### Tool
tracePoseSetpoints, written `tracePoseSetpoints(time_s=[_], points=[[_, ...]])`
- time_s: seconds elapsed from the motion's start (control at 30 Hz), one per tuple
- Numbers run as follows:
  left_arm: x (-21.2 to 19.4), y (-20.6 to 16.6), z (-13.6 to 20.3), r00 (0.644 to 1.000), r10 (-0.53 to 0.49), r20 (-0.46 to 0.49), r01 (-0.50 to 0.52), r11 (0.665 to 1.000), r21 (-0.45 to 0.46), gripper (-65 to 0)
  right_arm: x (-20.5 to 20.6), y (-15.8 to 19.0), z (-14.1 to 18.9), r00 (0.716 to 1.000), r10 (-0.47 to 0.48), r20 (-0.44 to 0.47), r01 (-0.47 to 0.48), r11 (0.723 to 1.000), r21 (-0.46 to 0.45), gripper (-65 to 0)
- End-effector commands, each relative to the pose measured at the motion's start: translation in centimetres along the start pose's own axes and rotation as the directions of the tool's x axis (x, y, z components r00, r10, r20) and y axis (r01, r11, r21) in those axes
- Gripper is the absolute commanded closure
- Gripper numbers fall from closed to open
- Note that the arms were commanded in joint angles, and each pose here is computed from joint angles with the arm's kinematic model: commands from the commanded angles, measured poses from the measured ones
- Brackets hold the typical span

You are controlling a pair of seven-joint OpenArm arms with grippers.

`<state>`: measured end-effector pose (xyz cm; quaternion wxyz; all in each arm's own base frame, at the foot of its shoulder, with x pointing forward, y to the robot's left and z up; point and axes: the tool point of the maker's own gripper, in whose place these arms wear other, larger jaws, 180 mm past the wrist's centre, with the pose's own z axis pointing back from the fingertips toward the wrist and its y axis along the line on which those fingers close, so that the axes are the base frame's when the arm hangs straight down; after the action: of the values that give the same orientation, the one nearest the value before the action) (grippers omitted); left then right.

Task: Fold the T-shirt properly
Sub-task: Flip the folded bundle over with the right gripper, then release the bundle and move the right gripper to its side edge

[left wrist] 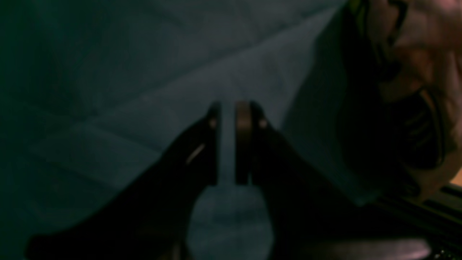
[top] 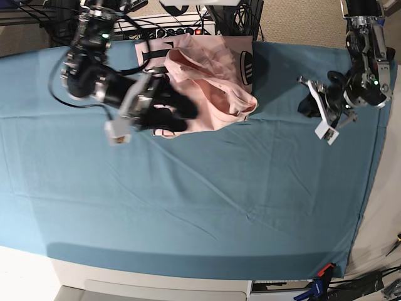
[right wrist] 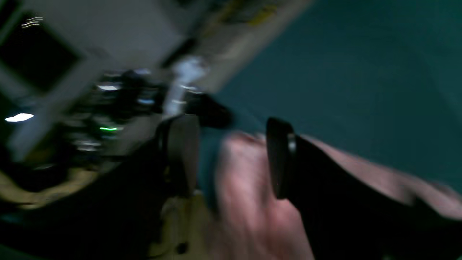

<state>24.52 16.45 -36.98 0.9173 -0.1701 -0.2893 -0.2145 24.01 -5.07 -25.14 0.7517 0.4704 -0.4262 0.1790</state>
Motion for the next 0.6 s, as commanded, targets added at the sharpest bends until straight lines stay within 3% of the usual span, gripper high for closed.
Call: tracePoseSetpoints(time_s=[0.0,0.1,0.17,0.57], points=[[1.1,0.0,0.5,0.999,-0.016,0.045,0.017,1.000,0.000,-8.7,1.1,-0.3,1.0,0.999,0.026,0.036,-0.025,0.999,-0.024,-29.3],[1.1,-0.1,0.5,0.999,-0.013,0.051,0.013,1.000,-0.003,-8.7,0.2,-2.4,3.0,1.000,0.016,0.007,-0.015,0.991,-0.133,-14.7],[1.2,-0.1,0.5,0.998,-0.014,0.053,0.014,1.000,-0.003,-8.7,-0.5,-2.5,3.5,1.000,-0.004,0.000,0.004,0.989,-0.147,0.0],[1.2,0.0,0.5,0.998,-0.014,0.054,0.014,1.000,-0.002,-8.6,-5.7,-0.9,3.3,0.988,-0.106,-0.115,0.090,0.986,-0.139,0.0]])
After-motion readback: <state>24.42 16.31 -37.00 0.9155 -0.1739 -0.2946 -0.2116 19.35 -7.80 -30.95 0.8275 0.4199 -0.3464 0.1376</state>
